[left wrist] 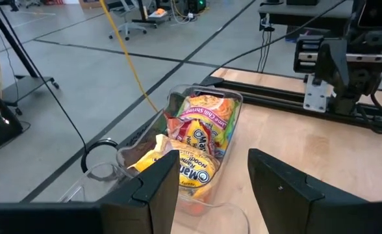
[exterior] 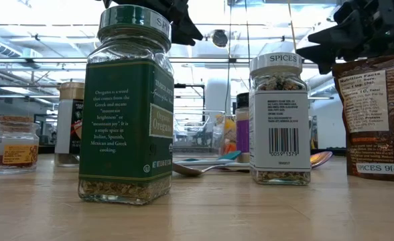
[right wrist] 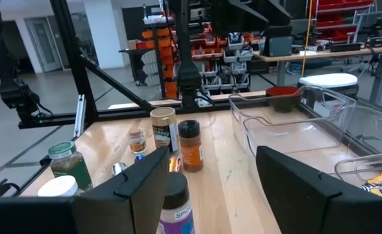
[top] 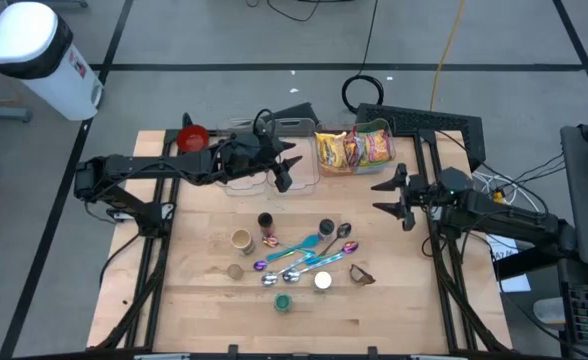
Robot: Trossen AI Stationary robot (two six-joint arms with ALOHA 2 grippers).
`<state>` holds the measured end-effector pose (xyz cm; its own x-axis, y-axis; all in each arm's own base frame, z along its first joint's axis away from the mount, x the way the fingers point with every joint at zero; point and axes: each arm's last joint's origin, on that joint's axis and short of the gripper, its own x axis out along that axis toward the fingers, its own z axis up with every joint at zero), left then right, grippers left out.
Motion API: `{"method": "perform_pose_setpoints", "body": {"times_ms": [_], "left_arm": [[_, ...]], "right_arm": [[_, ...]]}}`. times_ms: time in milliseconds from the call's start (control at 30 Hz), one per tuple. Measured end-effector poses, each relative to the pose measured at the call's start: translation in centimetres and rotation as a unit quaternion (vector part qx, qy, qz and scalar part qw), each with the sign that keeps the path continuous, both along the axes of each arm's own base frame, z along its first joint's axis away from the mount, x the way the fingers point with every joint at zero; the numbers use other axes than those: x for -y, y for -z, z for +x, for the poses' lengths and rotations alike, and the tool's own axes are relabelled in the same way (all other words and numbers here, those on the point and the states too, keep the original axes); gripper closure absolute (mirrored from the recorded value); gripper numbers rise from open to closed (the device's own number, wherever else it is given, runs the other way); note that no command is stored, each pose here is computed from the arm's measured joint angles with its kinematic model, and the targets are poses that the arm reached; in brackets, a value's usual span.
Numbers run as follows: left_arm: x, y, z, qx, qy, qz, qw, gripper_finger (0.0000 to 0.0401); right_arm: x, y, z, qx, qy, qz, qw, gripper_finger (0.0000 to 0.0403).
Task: Pick & Place Food Item
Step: Put the orange seasoning bottle into the left transparent bin
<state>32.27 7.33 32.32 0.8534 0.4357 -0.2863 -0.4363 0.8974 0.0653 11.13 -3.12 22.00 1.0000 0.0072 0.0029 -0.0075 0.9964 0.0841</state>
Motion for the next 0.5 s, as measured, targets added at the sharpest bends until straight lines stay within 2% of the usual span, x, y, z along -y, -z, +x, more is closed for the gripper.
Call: {"method": "perform_pose_setpoints", "body": {"times_ms": [167,333,400,500], "left_arm": [[0.00,0.00,0.00,0.004,-0.002,-0.007,1.000,0.0210],[-0.01,0.01,0.00,0.040,-0.027,-0.079,0.996,0.0210],[0.10,0.23,-0.03,0.030,-0.010,-0.092,0.995,0.0210],[0.75,0.76,-0.03,0.001,0.059,-0.127,0.990,0.0210]], "right_arm": [[-0.02,-0.07,-0.07,0.003,0.000,-0.001,1.000,0.0179],[-0.02,-0.04,-0.06,0.002,0.000,-0.001,1.000,0.0179],[-0.02,-0.03,-0.06,0.001,0.000,-0.001,1.000,0.0179],[-0.02,0.04,-0.06,-0.002,0.000,0.001,1.000,0.0179]]}}
